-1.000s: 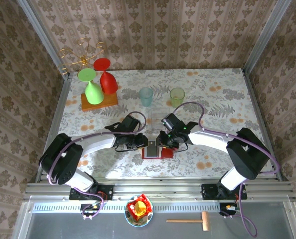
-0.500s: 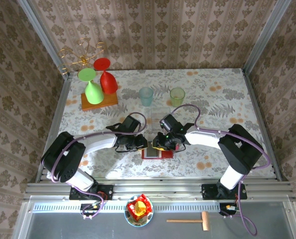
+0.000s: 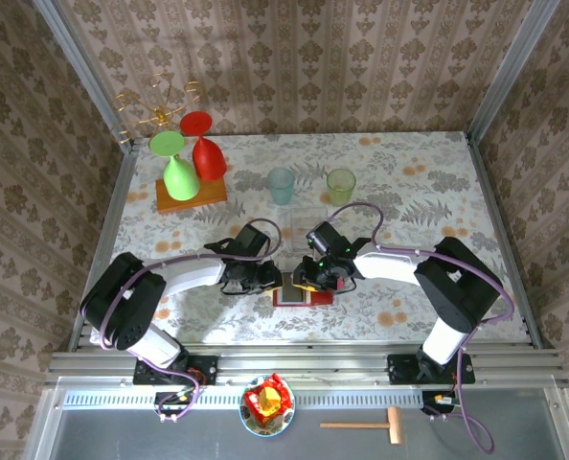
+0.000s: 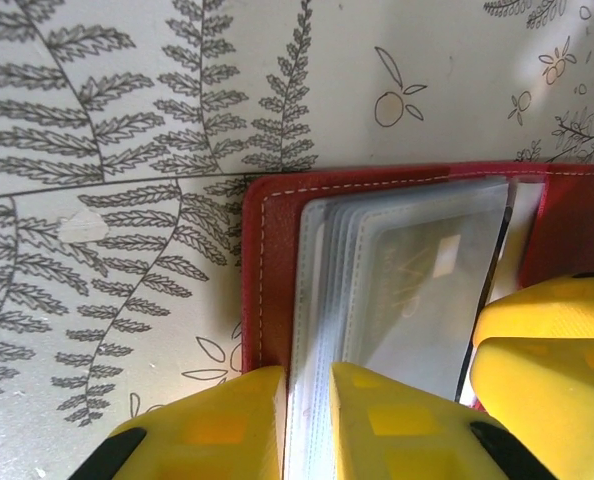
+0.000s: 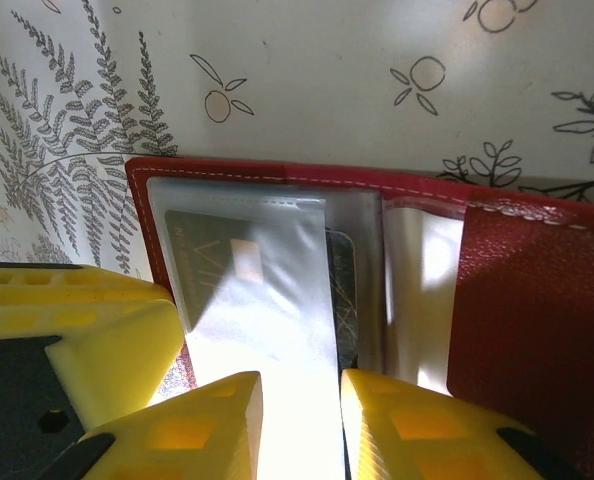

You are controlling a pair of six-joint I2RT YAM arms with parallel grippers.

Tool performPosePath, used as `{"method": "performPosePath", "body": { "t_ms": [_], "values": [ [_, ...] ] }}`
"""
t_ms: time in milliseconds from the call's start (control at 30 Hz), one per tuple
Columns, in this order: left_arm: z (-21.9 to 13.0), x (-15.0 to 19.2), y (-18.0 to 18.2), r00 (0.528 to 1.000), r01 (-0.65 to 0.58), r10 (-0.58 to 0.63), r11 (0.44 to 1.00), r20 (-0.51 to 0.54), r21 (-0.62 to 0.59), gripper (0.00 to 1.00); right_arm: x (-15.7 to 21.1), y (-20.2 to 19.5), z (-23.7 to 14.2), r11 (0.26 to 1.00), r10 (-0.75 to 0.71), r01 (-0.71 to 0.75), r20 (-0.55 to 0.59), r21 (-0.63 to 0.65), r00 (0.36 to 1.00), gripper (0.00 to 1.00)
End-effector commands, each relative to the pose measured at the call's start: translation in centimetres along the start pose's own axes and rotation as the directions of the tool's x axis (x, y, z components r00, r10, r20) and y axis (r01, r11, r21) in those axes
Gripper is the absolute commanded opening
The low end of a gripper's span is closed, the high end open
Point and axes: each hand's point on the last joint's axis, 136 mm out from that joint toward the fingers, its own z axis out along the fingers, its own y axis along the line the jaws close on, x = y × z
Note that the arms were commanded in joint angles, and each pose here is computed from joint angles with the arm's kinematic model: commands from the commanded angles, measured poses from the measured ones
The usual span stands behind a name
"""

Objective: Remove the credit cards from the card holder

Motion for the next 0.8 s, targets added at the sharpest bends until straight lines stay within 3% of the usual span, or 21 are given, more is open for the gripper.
{"method": "performPosePath", "body": {
  "t_ms": [0, 333, 767],
  "values": [
    [0.5, 0.8, 1.5, 0.999, 0.026, -0.027, 0.999, -0.034, -0.041, 0.19, 0.3, -2.0, -0.3, 0.996, 0.018, -0.018, 0.003, 0.085, 1.0, 0.3],
    [0.2, 0.7, 1.5, 0.999, 0.021, -0.022, 0.999, -0.035, -0.047, 0.19, -0.1, -1.6, -1.4, 0.996, -0.003, 0.0, 0.037, 0.091, 0.999, 0.33],
    [-2.1, -0.3, -2.9, 0.999, -0.047, 0.047, 0.998, 0.002, 0.046, 0.16, -0.8, -0.7, -2.5, 1.0, 0.008, -0.007, 0.074, -0.011, 0.997, 0.32]
  ]
}}
